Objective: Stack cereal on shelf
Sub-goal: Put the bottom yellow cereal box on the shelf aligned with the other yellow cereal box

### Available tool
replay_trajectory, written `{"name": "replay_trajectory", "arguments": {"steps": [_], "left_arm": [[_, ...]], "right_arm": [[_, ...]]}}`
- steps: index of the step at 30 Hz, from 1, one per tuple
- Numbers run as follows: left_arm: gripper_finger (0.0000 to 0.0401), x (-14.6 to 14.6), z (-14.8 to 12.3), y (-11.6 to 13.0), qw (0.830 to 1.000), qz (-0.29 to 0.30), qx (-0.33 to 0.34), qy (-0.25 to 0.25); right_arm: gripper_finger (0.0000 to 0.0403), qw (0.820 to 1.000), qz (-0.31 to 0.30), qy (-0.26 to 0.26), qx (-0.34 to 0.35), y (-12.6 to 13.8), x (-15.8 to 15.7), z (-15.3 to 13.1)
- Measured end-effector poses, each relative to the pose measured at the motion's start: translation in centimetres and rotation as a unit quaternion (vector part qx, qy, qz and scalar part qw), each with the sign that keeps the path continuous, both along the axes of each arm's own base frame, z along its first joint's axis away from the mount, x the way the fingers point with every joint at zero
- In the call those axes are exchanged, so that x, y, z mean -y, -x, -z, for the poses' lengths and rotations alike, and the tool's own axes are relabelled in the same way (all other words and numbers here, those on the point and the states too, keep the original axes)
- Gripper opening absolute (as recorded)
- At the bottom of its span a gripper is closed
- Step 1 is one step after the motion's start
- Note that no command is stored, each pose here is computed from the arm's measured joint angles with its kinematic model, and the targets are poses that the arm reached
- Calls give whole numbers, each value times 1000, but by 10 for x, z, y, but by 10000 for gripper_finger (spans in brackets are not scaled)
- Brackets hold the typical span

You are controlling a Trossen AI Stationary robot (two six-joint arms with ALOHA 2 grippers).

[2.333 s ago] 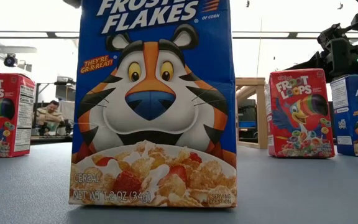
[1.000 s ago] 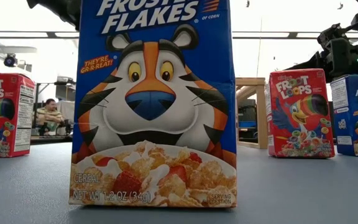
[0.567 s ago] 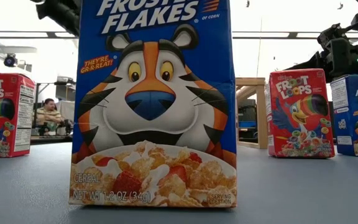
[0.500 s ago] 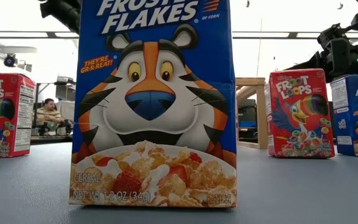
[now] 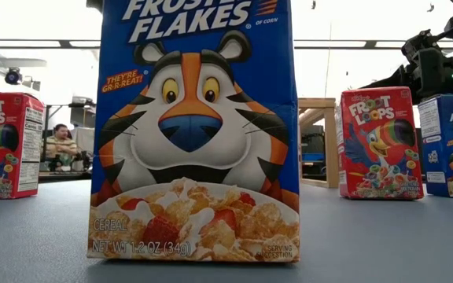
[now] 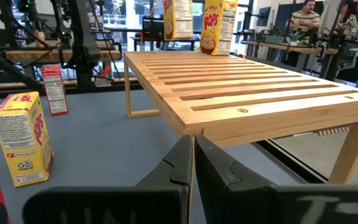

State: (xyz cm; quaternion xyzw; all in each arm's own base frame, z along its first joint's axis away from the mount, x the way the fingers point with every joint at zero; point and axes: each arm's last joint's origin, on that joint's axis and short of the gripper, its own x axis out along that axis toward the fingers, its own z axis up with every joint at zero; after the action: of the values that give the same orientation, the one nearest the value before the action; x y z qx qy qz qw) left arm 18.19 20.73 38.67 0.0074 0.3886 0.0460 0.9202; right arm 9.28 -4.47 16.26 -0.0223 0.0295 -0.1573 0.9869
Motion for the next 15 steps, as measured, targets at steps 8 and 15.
{"name": "replay_trajectory", "arguments": {"steps": [8,15], "left_arm": [[169,-8,11,-5,1000,8,-25,4],[169,-11,9,-8,1000,5,-14,-19]], "right_arm": [[9,1000,0,0,0,0,0,0],[9,1000,0,0,0,0,0,0]]}}
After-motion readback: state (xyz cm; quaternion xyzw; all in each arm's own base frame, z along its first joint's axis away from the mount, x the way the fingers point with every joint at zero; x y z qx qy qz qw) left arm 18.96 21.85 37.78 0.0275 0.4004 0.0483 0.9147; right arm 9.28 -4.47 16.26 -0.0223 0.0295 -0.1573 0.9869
